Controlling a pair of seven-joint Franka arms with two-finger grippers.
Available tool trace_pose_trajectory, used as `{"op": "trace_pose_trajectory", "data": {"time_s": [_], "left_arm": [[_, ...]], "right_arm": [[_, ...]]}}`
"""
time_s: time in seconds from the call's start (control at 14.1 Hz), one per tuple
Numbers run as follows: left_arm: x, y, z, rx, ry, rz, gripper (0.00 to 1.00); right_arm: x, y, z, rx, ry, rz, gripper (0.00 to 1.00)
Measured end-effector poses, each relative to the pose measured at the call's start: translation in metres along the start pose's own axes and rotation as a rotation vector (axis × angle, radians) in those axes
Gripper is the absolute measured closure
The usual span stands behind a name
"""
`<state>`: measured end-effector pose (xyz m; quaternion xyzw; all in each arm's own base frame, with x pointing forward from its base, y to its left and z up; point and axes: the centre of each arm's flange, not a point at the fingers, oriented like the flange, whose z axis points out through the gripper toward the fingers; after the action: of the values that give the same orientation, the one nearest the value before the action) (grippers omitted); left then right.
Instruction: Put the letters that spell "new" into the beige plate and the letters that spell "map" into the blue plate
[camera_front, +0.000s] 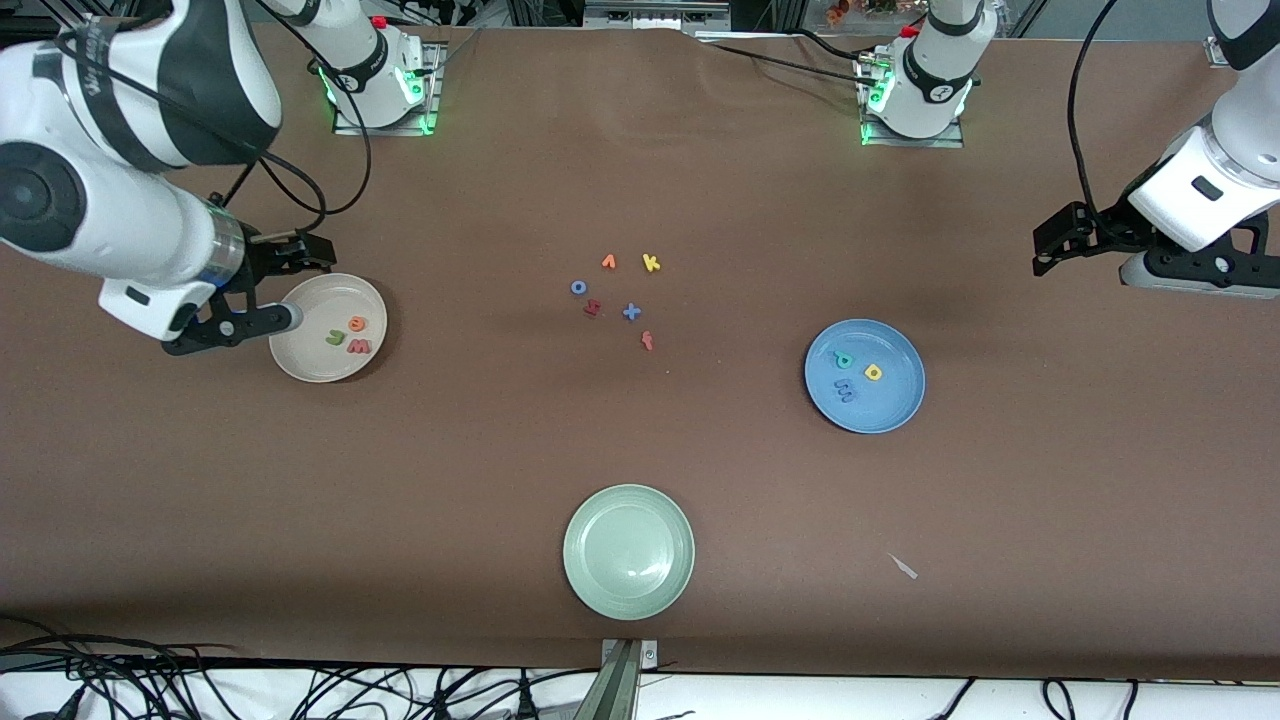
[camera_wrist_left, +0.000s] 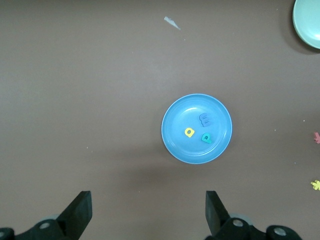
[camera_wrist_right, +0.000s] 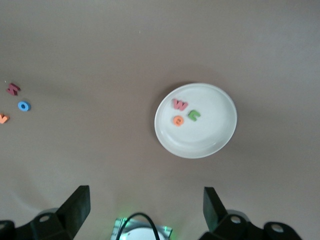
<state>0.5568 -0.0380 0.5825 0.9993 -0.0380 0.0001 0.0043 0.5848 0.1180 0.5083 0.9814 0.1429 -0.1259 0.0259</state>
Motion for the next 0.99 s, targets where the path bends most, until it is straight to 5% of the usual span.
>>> {"op": "trace_pose_trajectory", "data": {"time_s": [0.43, 0.99], "left_arm": [[-0.001, -0.01, -0.002, 0.0, -0.001, -0.017, 0.0], [-0.002, 0.003, -0.004, 0.0, -0.012, 0.005, 0.0]], "right_arm": [[-0.048, 0.039, -0.057, -0.038, 0.142, 0.058, 0.0], [-0.075, 0.075, -0.061, -0.025, 0.189, 0.15, 0.0]]}}
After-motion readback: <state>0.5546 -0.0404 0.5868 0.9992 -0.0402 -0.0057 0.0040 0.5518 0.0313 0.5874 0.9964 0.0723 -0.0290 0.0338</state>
